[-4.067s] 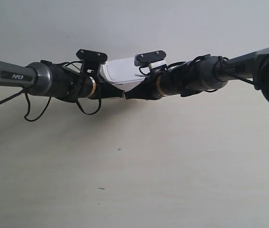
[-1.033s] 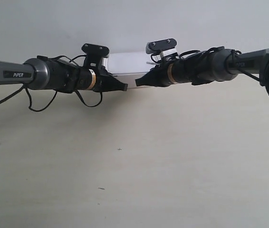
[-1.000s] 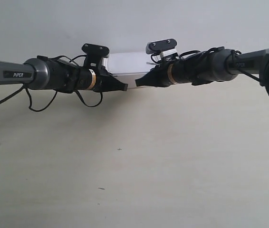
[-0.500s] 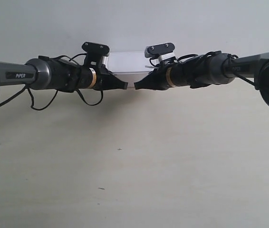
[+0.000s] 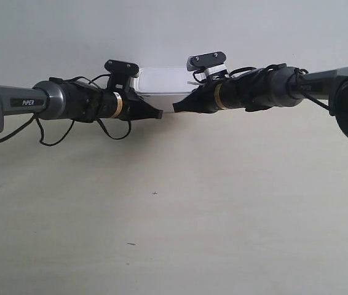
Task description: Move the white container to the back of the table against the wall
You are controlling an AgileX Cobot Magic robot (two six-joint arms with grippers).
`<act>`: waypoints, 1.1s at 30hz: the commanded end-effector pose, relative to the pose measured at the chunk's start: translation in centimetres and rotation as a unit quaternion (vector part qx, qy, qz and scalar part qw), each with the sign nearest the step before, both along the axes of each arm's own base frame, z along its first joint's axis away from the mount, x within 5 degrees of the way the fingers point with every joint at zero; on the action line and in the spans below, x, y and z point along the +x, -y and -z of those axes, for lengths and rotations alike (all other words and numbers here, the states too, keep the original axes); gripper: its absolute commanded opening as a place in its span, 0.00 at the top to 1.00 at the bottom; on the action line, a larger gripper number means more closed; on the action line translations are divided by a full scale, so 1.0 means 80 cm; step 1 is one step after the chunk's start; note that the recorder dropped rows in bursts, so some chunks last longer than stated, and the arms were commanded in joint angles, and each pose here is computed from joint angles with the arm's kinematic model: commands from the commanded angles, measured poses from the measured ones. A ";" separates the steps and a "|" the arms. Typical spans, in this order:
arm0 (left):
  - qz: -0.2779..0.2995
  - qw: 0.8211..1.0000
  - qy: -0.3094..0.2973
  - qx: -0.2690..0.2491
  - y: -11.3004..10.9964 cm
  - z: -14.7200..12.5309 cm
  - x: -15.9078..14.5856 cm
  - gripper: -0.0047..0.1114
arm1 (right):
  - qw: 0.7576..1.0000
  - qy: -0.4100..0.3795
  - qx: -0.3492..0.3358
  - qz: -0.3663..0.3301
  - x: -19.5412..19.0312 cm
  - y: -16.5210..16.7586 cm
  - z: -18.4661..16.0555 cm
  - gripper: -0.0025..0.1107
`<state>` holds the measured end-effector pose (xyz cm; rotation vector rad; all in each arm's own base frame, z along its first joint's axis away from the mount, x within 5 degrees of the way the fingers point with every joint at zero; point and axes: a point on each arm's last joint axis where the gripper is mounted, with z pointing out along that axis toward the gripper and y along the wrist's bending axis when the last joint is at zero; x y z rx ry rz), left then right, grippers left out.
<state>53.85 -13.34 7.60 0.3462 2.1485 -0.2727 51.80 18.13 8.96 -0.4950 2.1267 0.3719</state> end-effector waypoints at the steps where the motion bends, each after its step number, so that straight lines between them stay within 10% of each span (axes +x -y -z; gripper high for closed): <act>1: -0.024 1.000 0.018 -0.003 -0.011 -0.014 0.009 0.96 | 1.000 0.005 -0.001 0.002 0.002 0.000 -0.004 0.98; 33: -0.031 0.999 -0.020 0.012 -0.025 -0.021 -0.026 0.96 | 0.999 -0.032 0.015 -0.013 -0.020 0.000 -0.004 0.98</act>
